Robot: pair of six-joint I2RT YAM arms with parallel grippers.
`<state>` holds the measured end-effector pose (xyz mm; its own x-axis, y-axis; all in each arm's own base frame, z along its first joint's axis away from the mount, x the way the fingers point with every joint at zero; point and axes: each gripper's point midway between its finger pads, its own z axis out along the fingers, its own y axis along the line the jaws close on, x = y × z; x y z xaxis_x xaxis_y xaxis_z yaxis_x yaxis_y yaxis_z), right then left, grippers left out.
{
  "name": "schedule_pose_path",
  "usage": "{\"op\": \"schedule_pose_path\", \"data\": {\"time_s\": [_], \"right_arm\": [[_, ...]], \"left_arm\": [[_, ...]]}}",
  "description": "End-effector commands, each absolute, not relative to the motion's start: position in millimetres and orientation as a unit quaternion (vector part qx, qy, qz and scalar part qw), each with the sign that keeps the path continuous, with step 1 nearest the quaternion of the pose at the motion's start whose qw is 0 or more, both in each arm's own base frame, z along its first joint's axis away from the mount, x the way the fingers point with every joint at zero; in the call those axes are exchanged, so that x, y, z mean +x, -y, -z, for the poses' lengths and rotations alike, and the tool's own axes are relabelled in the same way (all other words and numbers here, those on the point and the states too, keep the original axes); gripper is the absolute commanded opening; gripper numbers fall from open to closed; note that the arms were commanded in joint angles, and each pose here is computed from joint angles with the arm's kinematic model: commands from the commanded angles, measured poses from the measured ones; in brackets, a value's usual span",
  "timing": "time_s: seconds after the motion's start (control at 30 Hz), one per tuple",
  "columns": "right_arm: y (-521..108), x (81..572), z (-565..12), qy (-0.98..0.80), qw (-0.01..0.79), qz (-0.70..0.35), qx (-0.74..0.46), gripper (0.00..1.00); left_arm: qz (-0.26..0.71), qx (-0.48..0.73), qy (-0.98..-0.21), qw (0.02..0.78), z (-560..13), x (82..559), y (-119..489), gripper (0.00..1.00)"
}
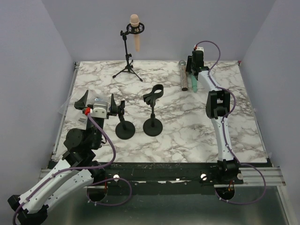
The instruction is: Remove the microphone from the stand
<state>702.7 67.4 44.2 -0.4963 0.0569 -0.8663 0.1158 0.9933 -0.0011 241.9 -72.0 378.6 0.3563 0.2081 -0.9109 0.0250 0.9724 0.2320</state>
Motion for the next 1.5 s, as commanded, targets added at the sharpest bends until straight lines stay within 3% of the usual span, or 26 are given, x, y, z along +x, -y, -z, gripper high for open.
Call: {"op": "schedule_pose_path", "data": {"time_s": [0.0,0.17,0.43,0.77,0.93,1.27,1.47], "right_arm": [[-71,711,-51,-0.856,0.514,0.011,0.046,0.55],[-70,709,-58,-0.857,0.514,0.015,0.04,0.61],[-65,702,-82,-0.857,0.514,0.028,0.036,0.62],[-61,668,-165,-0.845,0.532,0.021,0.045,0.65],[-59,617,-182,-0.847,0.524,-0.008,0.088,0.66],[-108,480,-148,-0.844,0.479,-0.209,0.121,0.66],[-137,414,-148,-0.837,0.459,-0.281,0.099,0.66]], "left_arm": [[-0.053,0.103,-0.561,0.82,-379,243,74,0.98],[-0.054,0.105,-0.563,0.818,-378,245,75,0.97],[-0.054,0.114,-0.57,0.812,-373,249,80,0.98],[-0.035,0.134,-0.584,0.8,-363,254,95,0.98],[-0.029,0.138,-0.593,0.793,-358,255,98,0.98],[-0.026,0.154,-0.604,0.781,-344,262,108,0.98],[0.043,0.146,-0.622,0.768,-352,256,123,0.98]]}}
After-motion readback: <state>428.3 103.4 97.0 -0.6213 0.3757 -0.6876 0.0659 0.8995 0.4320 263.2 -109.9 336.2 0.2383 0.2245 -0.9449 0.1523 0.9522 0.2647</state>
